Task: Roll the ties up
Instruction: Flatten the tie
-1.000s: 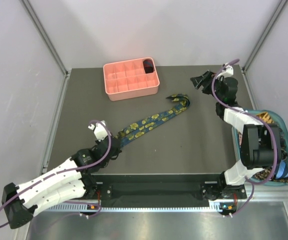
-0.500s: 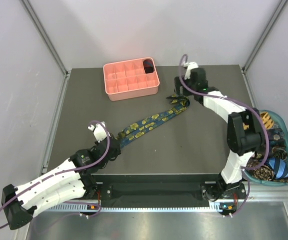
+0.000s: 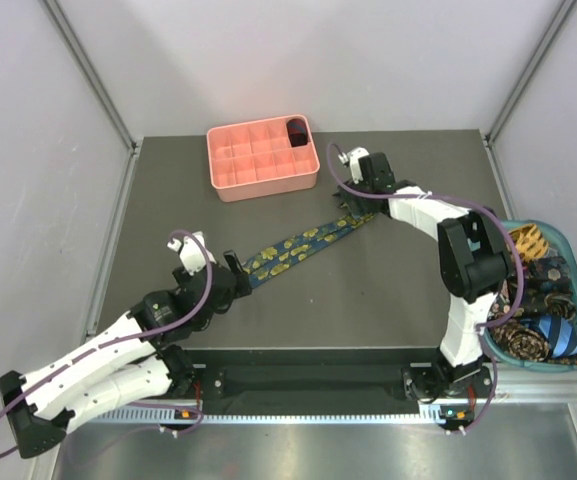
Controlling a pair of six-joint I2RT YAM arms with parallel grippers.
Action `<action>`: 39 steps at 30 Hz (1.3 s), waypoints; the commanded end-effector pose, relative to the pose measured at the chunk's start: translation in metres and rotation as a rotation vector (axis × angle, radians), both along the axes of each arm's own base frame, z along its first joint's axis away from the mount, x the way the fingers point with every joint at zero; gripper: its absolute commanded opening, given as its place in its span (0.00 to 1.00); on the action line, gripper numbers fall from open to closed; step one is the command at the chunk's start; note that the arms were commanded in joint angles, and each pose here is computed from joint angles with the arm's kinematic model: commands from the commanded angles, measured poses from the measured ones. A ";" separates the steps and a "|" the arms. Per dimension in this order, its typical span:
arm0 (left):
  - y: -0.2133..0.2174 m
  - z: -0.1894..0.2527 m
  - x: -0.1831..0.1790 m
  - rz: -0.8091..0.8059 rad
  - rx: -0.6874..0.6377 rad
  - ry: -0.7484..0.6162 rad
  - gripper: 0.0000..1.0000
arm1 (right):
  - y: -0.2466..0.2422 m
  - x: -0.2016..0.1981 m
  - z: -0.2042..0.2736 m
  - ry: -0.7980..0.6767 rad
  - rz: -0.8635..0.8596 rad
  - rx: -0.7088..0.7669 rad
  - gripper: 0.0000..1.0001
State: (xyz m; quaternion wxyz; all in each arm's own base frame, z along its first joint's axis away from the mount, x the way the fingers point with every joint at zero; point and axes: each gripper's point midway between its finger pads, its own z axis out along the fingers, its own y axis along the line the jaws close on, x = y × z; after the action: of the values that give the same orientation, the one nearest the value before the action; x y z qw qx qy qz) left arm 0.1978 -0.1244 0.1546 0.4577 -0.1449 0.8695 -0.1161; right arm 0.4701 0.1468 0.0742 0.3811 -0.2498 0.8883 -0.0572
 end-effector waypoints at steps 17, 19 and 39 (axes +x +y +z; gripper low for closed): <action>-0.016 -0.017 0.019 -0.038 0.107 0.004 0.99 | 0.003 0.058 0.002 -0.090 -0.082 -0.174 0.52; -0.016 -0.027 0.018 -0.037 0.107 0.020 0.99 | 0.002 0.064 0.001 -0.075 -0.103 -0.066 0.36; -0.032 -0.051 0.014 -0.084 0.049 0.053 0.99 | -0.079 0.112 0.040 -0.020 -0.268 0.988 0.47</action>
State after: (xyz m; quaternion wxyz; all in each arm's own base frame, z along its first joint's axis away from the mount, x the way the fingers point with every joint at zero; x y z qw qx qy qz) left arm 0.2038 -0.1473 0.0938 0.4163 -0.0892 0.9009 -0.0847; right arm 0.5626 0.0524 0.0813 0.4252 0.0764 0.8684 0.2432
